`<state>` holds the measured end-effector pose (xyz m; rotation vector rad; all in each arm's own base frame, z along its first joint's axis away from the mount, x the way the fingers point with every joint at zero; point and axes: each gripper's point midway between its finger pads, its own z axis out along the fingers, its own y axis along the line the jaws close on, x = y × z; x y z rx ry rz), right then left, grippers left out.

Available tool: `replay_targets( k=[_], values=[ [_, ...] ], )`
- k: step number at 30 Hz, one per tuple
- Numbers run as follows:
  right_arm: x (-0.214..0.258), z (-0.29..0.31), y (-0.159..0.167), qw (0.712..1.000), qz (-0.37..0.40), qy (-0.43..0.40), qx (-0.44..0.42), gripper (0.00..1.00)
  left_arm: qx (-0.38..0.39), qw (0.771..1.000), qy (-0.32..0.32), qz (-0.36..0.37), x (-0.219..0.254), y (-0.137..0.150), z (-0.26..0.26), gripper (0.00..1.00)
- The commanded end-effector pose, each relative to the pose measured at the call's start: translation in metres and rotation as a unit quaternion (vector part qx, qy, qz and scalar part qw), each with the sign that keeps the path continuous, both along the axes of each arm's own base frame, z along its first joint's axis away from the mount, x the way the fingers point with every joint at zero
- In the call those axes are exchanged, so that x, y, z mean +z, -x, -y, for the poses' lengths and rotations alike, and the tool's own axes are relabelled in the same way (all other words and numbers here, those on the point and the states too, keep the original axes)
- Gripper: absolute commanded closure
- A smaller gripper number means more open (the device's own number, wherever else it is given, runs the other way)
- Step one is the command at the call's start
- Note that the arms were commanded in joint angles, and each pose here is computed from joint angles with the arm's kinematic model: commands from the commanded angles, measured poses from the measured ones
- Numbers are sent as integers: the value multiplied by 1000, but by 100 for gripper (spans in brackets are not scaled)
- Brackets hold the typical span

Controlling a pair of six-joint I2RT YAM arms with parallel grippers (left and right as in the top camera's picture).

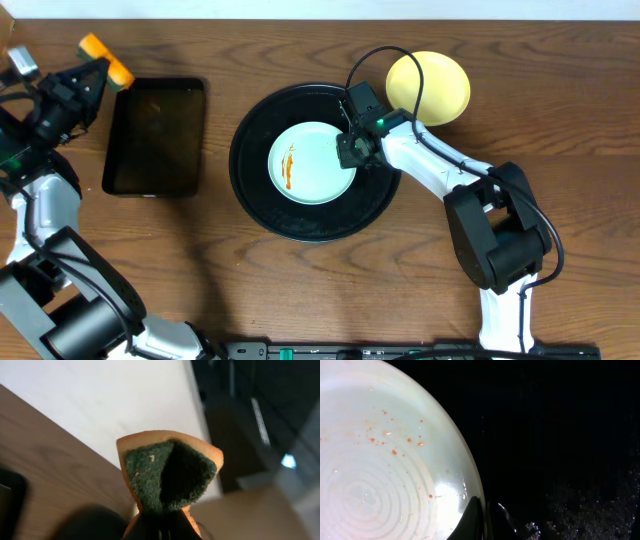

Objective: Clean dirty plates on tray and stack at the side
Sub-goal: 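Carry the sponge with the left gripper toward the green plate, then lower the sponge onto the green plate with the left gripper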

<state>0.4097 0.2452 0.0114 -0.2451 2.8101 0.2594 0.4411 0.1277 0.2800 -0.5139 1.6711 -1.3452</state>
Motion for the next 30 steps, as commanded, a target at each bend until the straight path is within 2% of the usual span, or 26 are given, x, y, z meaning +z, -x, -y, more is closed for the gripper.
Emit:
replay_targets(
  k=[1, 10, 13, 16, 19, 22, 27, 30],
  values=[
    [-8, -9, 12, 999, -26, -16, 9, 99, -110, 991, 63, -49, 7, 15, 43, 92],
    [-7, -16, 15, 999, -35, -36, 17, 99, -271, 961, 36, -43, 2, 15, 169, 93],
    [-7, -16, 16, 999, -35, -36, 17, 99, -276, 959, 35, -52, -5, 10, 196, 93],
    [-7, -13, 15, 999, -37, -34, 13, 99, -249, 965, 21, -79, -29, 1, 209, 93],
    [-8, -7, 13, 999, -41, -34, -1, 99, -180, 963, -18, -198, -93, -1, 215, 93],
    [-8, -6, 12, 999, -40, -34, -3, 99, -139, 924, -106, -339, -162, 30, 229, 93],
    [-7, -7, 10, 999, -36, -37, -3, 99, -182, 898, -207, -343, -184, 55, 269, 93],
    [-7, -7, 10, 999, -37, -36, -3, 99, -171, 884, -260, -349, -195, 61, 281, 93]
  ],
)
